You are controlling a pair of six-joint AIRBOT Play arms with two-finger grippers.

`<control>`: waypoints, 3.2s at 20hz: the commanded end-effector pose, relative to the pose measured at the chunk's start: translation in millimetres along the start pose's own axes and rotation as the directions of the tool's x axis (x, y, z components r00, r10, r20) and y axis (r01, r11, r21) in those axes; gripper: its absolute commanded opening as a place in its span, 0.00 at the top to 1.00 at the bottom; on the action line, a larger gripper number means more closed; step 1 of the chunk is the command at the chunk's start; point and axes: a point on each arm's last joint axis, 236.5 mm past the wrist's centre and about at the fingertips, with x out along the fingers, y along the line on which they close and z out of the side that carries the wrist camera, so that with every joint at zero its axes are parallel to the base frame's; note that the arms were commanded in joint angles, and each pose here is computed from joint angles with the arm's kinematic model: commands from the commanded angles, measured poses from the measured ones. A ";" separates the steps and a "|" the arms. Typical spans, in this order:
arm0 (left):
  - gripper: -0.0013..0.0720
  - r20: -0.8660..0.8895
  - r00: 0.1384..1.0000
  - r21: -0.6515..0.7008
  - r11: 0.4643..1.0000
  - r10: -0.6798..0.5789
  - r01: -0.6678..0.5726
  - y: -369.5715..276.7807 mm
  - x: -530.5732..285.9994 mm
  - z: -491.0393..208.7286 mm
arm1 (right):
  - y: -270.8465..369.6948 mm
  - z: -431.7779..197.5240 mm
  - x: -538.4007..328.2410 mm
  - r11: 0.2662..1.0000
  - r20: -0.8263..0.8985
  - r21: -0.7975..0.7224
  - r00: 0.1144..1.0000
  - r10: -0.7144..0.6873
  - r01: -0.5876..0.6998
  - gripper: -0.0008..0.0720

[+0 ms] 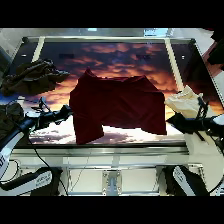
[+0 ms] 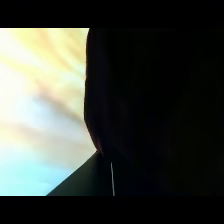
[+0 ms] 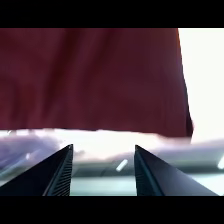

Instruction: Fold the shirts.

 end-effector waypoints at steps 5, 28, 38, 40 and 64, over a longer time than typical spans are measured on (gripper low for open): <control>0.97 -0.015 0.999 0.028 0.999 -0.029 0.029 -7.0 -0.1 -3.5 | -20.0 -27.1 52.2 0.885 0.025 0.459 0.997 0.067 -0.071 0.37; 0.97 -0.043 0.987 0.198 0.967 -0.152 0.158 -61.5 -13.7 14.1 | -58.2 36.7 42.3 0.909 0.291 0.416 0.952 -0.092 -0.039 0.78; 0.97 -0.045 0.986 0.229 0.959 -0.160 0.166 -75.2 -20.1 23.8 | -44.7 -27.2 13.2 0.955 -0.039 0.293 0.998 -0.047 0.056 0.54; 0.97 -0.054 0.989 0.233 0.961 -0.141 0.150 -70.4 -19.4 21.3 | -45.6 -31.0 21.1 0.943 -0.035 0.329 0.999 -0.031 0.040 0.52; 0.97 -0.049 0.932 0.675 0.676 -0.359 0.296 -200.3 -136.2 25.4 | 82.8 61.1 -73.6 0.917 0.369 -0.332 0.865 0.340 -0.219 0.94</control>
